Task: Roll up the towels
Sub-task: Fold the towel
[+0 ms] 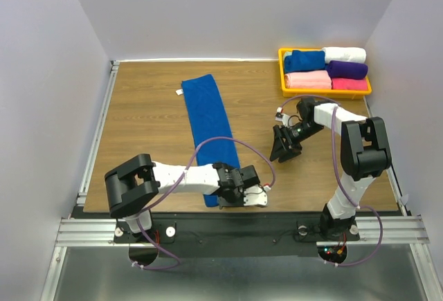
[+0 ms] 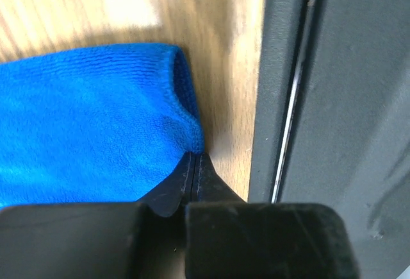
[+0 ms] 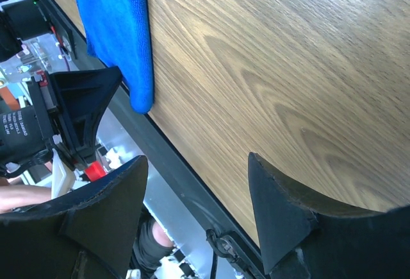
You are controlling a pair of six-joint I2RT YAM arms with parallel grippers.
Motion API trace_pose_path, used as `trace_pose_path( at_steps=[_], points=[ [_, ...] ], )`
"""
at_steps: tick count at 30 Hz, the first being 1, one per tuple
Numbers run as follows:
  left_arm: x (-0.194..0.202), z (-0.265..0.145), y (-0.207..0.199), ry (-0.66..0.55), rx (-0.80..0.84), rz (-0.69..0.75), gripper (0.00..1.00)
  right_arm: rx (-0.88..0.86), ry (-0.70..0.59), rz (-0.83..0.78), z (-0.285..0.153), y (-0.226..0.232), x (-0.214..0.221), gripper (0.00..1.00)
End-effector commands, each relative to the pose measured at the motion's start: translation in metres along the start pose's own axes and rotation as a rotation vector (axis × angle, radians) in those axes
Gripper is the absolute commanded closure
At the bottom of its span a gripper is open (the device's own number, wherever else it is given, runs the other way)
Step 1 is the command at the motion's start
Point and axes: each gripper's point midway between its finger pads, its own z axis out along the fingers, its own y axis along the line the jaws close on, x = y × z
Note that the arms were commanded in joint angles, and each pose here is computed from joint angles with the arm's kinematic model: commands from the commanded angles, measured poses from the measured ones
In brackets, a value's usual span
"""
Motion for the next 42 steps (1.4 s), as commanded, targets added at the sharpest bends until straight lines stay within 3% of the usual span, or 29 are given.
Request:
trace_pose_path(
  at_steps=[1, 7, 14, 20, 29, 34, 42],
  points=[
    [-0.026, -0.013, -0.022, -0.119, 0.128, 0.089, 1.00, -0.007, -0.021, -0.021, -0.008, 0.007, -0.008, 0.32],
    [-0.046, -0.044, -0.059, -0.218, 0.267, 0.162, 1.00, -0.009, -0.034, -0.028, -0.012, 0.011, -0.010, 0.32],
    [-0.051, -0.068, -0.049, -0.245, 0.276, 0.205, 1.00, -0.016, -0.031, -0.024, -0.012, 0.011, -0.012, 0.32],
    [-0.052, -0.088, 0.019, -0.274, 0.204, 0.132, 1.00, -0.026, -0.028, -0.020, -0.010, 0.011, -0.016, 0.32],
    [-0.022, -0.076, 0.129, -0.229, 0.046, 0.027, 1.00, -0.037, -0.027, -0.022, -0.010, 0.012, -0.020, 0.32],
    [-0.006, -0.057, 0.163, -0.203, 0.007, -0.021, 1.00, -0.036, -0.023, -0.023, -0.010, 0.011, -0.018, 0.32],
    [0.002, -0.047, 0.183, -0.189, -0.019, -0.046, 1.00, -0.042, -0.011, -0.020, -0.008, 0.009, -0.014, 0.32]
  ],
)
